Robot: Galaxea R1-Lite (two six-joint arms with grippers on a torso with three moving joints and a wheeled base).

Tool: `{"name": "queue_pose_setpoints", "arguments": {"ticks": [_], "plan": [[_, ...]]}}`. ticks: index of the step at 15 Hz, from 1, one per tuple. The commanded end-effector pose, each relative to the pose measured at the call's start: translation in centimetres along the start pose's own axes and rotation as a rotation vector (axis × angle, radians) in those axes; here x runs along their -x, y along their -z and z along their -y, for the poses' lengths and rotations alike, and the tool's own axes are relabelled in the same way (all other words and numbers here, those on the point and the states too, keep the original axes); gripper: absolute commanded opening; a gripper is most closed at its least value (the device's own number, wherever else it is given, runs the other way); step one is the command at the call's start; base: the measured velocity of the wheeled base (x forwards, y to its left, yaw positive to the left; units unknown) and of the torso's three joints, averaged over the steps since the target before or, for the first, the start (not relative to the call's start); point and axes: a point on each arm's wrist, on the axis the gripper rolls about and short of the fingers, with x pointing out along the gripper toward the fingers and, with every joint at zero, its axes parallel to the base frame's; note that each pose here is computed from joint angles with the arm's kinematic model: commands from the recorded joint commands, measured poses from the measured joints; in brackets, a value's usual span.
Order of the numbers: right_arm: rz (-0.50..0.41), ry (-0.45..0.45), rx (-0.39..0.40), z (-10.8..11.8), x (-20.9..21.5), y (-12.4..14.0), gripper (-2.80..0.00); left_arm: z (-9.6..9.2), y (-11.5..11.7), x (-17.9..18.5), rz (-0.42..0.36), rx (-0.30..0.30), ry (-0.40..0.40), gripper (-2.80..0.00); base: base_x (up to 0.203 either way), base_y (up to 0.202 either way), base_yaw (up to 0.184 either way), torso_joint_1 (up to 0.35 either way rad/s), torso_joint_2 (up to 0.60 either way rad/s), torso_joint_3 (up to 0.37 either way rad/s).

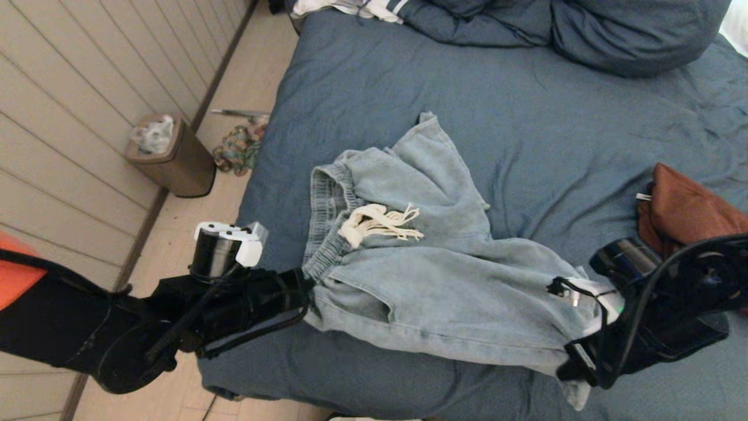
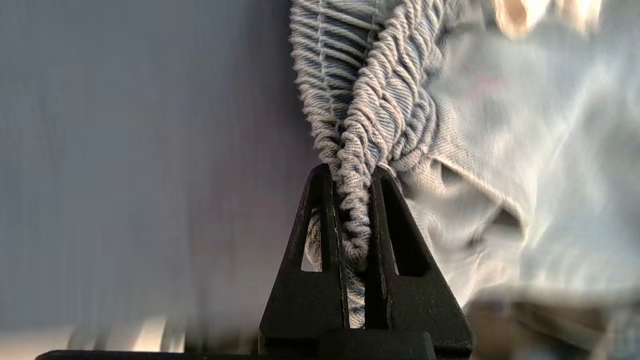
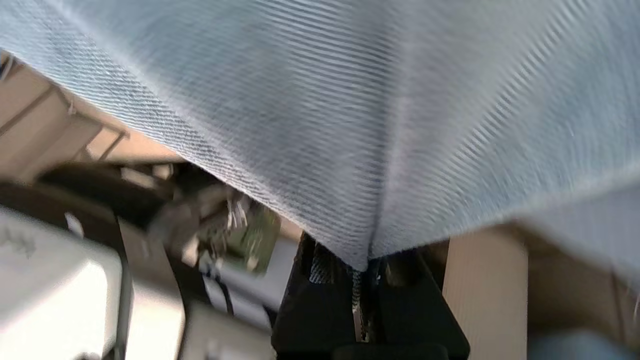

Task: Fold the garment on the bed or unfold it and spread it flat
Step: Fold the blue shorts

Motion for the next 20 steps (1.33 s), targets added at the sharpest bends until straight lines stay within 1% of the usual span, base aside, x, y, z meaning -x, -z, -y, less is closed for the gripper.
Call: {"name": "queue_pose_setpoints", "arguments": {"ticks": [1, 3, 5, 6, 8, 11, 13, 14, 16, 18, 20], "plan": [[-0.017, 0.01, -0.037, 0.8, 1.6, 2.4, -2.8, 0.0, 1.8, 3.1, -0.07, -0.001, -0.007, -2.8, 0.0, 0.0, 0.0, 0.0, 0.0, 0.0], [-0.03, 0.015, -0.061, 0.9, 1.9, 4.1, -2.8, -0.6, 3.0, 5.3, -0.092, 0.005, -0.016, -2.8, 0.0, 0.0, 0.0, 0.0, 0.0, 0.0], [-0.038, 0.011, -0.065, 0.5, 2.1, 5.5, -2.8, -1.2, 3.9, 7.6, -0.1, 0.002, -0.01, -2.8, 0.0, 0.0, 0.0, 0.0, 0.0, 0.0], [-0.039, 0.009, -0.066, 0.3, 2.1, 6.0, -2.8, -1.5, 4.8, 8.5, -0.119, -0.005, -0.012, -2.8, 0.0, 0.0, 0.0, 0.0, 0.0, 0.0], [-0.022, 0.003, -0.063, 0.1, 2.5, 6.3, -2.8, -2.2, 5.7, 9.9, -0.14, -0.009, -0.015, -2.8, 0.0, 0.0, 0.0, 0.0, 0.0, 0.0], [0.04, -0.016, -0.054, -0.1, 3.4, 5.6, -2.8, -2.1, 5.4, 11.7, -0.115, -0.008, 0.006, -2.8, 0.0, 0.0, 0.0, 0.0, 0.0, 0.0], [0.105, -0.025, -0.069, 0.0, 4.4, 4.0, -2.8, -1.6, 4.6, 12.0, -0.108, -0.004, 0.01, -2.8, 0.0, 0.0, 0.0, 0.0, 0.0, 0.0], [0.144, -0.028, -0.081, -0.1, 5.1, 2.9, -2.8, -1.8, 3.9, 11.5, -0.096, 0.011, -0.01, -2.8, 0.0, 0.0, 0.0, 0.0, 0.0, 0.0], [0.216, -0.046, -0.083, -0.9, 6.3, 0.6, -2.8, -1.5, 2.5, 10.5, -0.063, 0.03, -0.023, -2.8, 0.0, 0.0, 0.0, 0.0, 0.0, 0.0], [0.288, -0.071, -0.091, -1.9, 7.5, -2.5, -2.8, -1.6, 1.2, 9.3, -0.043, 0.05, -0.048, -2.8, 0.0, 0.0, 0.0, 0.0, 0.0, 0.0], [0.361, -0.095, -0.098, -2.8, 8.7, -6.2, -2.8, -2.3, -0.3, 8.4, -0.021, 0.085, -0.062, -2.8, 0.0, 0.0, 0.0, 0.0, 0.0, 0.0]]}}
